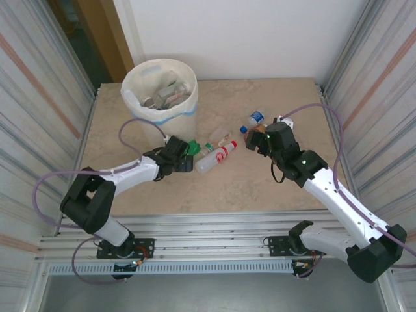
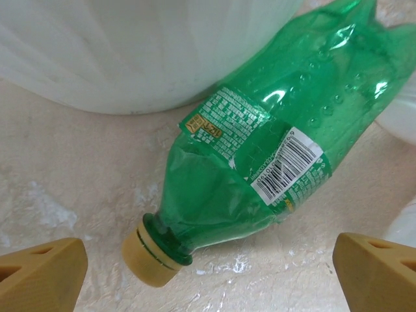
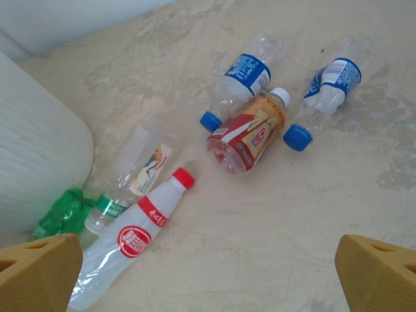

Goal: Put the plastic bottles in the bin

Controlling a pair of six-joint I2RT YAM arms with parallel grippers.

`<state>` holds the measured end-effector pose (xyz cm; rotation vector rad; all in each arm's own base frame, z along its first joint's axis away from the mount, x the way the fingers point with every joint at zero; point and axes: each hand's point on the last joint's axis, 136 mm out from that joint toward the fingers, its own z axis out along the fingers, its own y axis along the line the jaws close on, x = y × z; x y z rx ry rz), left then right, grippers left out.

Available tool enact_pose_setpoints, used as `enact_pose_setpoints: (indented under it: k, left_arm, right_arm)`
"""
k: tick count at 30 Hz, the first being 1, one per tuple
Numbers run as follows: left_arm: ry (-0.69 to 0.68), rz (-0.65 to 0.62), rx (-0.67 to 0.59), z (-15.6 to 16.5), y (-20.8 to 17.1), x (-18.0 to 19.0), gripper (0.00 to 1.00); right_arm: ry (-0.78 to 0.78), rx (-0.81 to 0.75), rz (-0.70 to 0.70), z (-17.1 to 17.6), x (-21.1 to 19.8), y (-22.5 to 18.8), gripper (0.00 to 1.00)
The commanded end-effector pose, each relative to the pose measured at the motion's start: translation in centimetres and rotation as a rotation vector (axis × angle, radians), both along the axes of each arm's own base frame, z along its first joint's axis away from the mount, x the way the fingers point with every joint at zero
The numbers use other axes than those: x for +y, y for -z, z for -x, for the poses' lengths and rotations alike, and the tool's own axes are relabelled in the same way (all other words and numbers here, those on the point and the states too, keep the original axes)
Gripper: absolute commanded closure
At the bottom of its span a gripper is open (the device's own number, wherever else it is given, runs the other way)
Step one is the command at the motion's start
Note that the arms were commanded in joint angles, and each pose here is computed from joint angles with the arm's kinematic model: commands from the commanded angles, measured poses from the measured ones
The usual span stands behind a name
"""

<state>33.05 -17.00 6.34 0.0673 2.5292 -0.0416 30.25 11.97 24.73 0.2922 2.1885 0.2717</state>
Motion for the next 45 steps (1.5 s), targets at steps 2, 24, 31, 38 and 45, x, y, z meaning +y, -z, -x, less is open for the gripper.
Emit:
enact_pose_setpoints:
  k: [2, 24, 31, 38, 45]
  left_arm:
    - [-0.035, 0.038, -0.026, -1.6, -0.3, -0.3, 0.04]
    - [-0.069, 0.054, 0.043, -2.8, 2.3, -0.9, 0.15]
    - [-0.092, 0.084, 0.064, -0.8, 2.7, -0.3, 0.27]
    - [-0.088, 0.087, 0.042, 0.4, 2.2, -0.8, 0.27]
    - [-0.072, 0.073, -0.01, -1.2, 0.6, -1.4, 0.06]
  right_arm:
    - [0.016, 0.019, -0.008, 0.0, -0.2, 0.9, 0.02]
    - [0.0, 0.048, -0.014, 0.1, 0.2, 2.3, 0.02]
    - [-0.001, 0.051, -0.017, 0.1, 0.3, 2.5, 0.02]
    - [-0.006, 0.057, -0.023, 0.1, 0.5, 2.8, 0.02]
    - [-0.024, 0.06, -0.011, -0.3, 0.9, 2.4, 0.02]
